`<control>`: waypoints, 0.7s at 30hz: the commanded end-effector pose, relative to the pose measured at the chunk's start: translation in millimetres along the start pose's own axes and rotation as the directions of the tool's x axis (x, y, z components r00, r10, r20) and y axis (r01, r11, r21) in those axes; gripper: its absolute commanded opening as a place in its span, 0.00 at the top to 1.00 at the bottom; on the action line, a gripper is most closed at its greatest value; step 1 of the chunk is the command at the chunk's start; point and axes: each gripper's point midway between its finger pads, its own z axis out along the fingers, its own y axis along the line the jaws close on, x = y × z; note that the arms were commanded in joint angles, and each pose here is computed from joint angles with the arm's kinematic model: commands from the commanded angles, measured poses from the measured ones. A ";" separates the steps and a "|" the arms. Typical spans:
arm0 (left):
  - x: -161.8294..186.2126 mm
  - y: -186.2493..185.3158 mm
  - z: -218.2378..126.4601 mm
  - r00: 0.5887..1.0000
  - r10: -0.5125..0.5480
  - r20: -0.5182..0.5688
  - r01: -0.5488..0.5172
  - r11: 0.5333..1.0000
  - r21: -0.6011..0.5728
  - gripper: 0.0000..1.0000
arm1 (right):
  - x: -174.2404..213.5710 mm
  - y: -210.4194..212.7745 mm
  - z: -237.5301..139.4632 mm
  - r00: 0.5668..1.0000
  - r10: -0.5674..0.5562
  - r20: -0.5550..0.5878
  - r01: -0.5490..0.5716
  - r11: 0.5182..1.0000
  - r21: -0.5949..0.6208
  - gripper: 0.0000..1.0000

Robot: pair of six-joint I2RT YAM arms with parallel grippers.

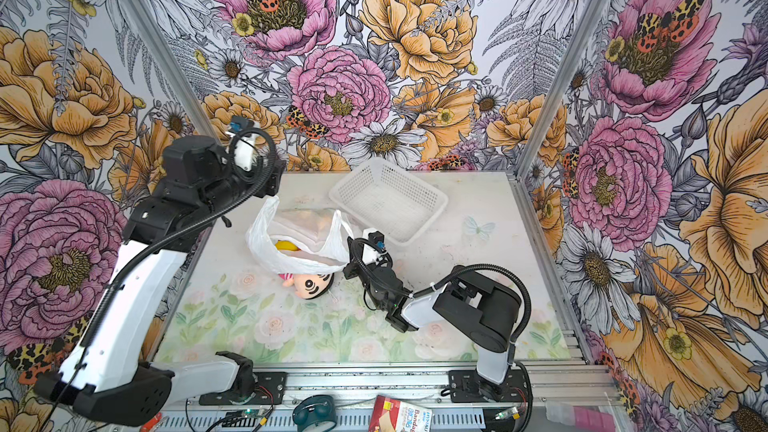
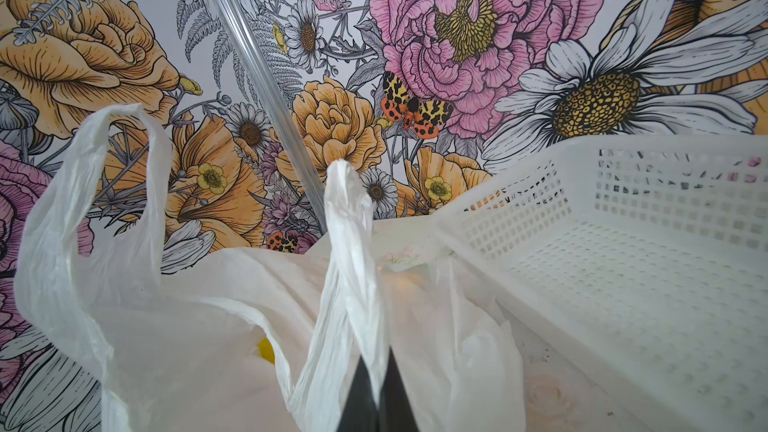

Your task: Untie the knot of the plastic bag and take out the fruit

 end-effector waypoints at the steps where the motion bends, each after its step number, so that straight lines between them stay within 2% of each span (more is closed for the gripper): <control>1: 65.7 -44.9 46.9 0.954 0.253 -0.161 -0.212 0.949 0.233 0.15 | -9.2 -3.8 -1.7 0.998 0.001 0.056 -0.004 0.999 0.040 1.00; 4: 105.3 -76.1 69.6 0.912 0.359 -0.197 -0.265 0.885 0.382 0.21 | -11.9 -7.8 -4.1 0.998 -0.001 0.065 -0.003 0.998 0.060 1.00; 7: 130.9 -103.4 72.5 0.901 0.394 -0.181 -0.252 0.816 0.521 0.19 | -14.6 -8.1 -4.7 0.997 -0.005 0.072 0.001 0.998 0.062 1.00; 12: 180.3 -107.3 90.0 0.828 0.492 -0.269 -0.290 0.786 0.546 0.19 | -18.9 -11.1 -8.0 0.996 -0.011 0.088 0.005 0.997 0.075 1.00; 15: 198.8 -112.6 86.4 0.811 0.516 -0.276 -0.285 0.760 0.584 0.19 | -18.3 -14.0 -8.8 0.996 -0.012 0.089 0.005 0.996 0.085 1.00; 19: 210.0 -105.4 76.2 0.801 0.529 -0.281 -0.296 0.758 0.582 0.17 | -15.9 -19.2 -7.4 0.996 0.003 0.085 -0.010 0.996 0.089 1.00; 21: 224.3 -107.6 72.0 0.768 0.572 -0.290 -0.325 0.738 0.592 0.17 | -18.3 -20.1 -7.4 0.996 0.008 0.088 -0.015 0.996 0.086 1.00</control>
